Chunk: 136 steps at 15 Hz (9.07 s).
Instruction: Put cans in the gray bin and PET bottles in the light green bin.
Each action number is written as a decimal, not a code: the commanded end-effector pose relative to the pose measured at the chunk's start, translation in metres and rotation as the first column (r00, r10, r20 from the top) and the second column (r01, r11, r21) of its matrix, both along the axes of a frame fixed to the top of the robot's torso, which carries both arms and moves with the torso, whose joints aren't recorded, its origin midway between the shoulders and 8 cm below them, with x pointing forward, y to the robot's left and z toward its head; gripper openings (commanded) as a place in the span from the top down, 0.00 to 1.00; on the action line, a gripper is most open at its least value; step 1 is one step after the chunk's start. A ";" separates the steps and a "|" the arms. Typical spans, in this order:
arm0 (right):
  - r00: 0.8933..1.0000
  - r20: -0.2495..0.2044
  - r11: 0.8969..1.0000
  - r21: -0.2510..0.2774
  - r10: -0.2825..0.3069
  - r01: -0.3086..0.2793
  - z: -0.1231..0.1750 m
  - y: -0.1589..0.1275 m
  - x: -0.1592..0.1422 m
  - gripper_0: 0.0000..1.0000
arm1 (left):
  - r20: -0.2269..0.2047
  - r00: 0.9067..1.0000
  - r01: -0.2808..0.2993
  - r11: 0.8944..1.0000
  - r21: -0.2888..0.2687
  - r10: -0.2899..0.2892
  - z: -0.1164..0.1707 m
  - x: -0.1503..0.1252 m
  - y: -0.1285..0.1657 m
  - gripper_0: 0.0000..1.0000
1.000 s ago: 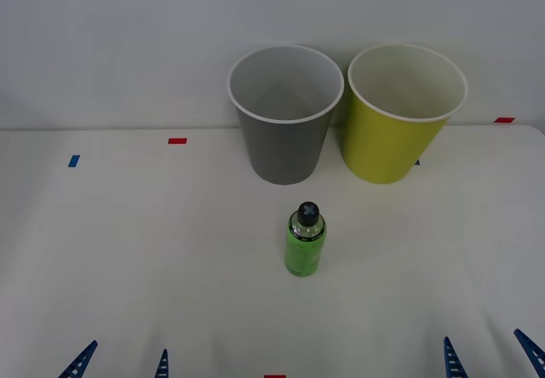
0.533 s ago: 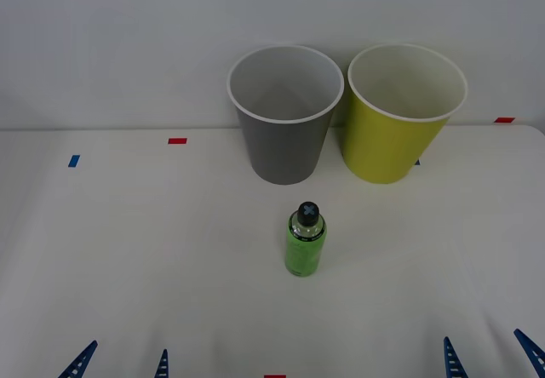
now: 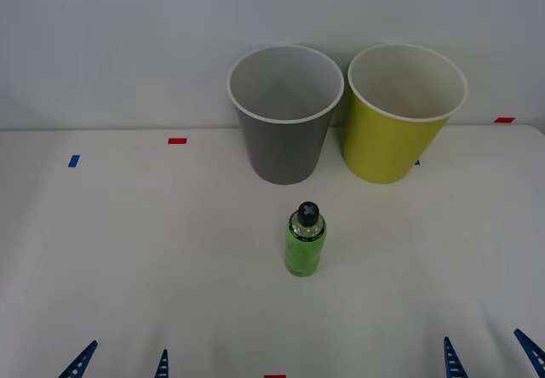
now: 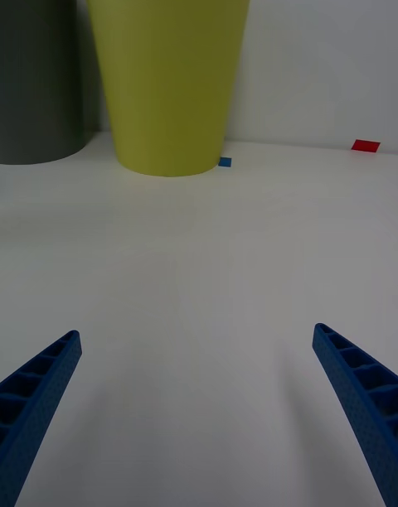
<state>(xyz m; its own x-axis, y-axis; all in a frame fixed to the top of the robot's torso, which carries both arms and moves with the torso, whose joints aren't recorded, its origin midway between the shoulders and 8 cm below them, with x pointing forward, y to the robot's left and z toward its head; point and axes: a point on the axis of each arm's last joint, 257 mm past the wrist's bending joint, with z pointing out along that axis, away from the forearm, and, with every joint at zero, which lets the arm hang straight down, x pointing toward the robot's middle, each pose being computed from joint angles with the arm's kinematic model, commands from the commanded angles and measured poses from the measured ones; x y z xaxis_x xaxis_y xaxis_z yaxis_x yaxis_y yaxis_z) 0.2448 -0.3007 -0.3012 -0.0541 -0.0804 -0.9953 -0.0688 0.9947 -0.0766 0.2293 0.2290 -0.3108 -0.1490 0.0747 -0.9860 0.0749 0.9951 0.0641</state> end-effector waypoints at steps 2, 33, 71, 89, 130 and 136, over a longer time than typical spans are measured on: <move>1.000 0.000 1.000 0.000 0.000 0.000 0.000 0.000 0.000 0.03 | -0.024 1.000 0.012 1.000 0.003 -0.012 -0.013 -0.002 -0.001 0.00; 1.000 0.000 1.000 0.000 0.000 0.000 0.000 0.000 0.000 0.03 | 0.247 0.807 0.551 0.835 0.010 -0.536 0.060 0.121 -0.196 0.00; 1.000 0.000 1.000 0.000 0.000 0.000 0.000 0.000 0.000 0.03 | 0.178 0.797 0.585 0.811 0.004 -0.577 0.084 0.174 -0.271 0.98; 1.000 0.000 1.000 0.000 0.000 0.000 0.000 0.000 0.000 0.03 | -0.223 0.819 0.561 0.819 0.117 -0.529 0.163 0.194 -0.229 1.00; 1.000 0.000 1.000 0.000 0.000 0.000 0.000 0.000 0.000 0.03 | 0.223 0.732 0.662 0.749 -0.010 -0.644 0.405 0.343 -0.411 1.00; 1.000 0.000 1.000 0.000 0.000 0.000 0.000 0.000 0.000 0.03 | 0.242 0.704 0.703 0.704 -0.102 -0.668 0.384 0.340 -0.433 1.00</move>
